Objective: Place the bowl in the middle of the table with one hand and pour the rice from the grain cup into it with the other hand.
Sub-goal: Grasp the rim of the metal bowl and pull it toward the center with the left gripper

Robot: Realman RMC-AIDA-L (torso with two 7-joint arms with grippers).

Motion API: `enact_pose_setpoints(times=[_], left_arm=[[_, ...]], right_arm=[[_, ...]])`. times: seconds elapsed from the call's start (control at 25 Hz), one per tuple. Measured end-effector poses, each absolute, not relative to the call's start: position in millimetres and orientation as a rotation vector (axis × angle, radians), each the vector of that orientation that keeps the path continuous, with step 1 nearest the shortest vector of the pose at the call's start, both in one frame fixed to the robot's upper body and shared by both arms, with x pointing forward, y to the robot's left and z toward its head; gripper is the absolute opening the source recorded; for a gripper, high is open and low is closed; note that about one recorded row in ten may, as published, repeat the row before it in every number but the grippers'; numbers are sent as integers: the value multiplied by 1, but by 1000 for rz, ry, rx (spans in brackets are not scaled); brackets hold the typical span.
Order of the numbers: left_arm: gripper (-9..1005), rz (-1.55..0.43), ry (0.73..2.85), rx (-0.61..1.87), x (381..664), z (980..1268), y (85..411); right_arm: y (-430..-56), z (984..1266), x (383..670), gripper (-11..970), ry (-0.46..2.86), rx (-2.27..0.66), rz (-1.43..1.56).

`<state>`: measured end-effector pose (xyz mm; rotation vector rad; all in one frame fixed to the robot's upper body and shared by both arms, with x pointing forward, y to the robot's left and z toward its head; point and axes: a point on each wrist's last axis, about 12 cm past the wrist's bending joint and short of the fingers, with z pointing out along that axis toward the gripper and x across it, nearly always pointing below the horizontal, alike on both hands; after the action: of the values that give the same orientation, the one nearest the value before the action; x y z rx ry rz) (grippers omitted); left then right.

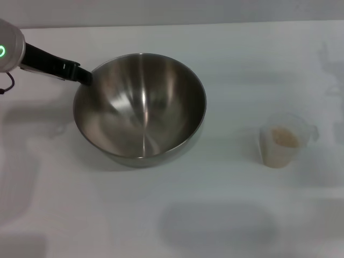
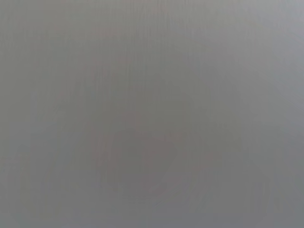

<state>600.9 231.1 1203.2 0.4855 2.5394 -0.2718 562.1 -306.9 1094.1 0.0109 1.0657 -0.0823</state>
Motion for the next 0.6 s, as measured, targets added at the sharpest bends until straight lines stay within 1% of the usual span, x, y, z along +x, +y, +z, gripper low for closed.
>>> enact_pose_setpoints(times=[0.2, 0.6], left_arm=[[575, -276, 2560, 504, 605, 1194, 227], [574, -245, 2576, 512, 607, 1186, 226]], right_arm=[[-307, 1093, 561, 701, 1067, 13, -84], [-308, 1093, 560, 700, 1065, 13, -85]])
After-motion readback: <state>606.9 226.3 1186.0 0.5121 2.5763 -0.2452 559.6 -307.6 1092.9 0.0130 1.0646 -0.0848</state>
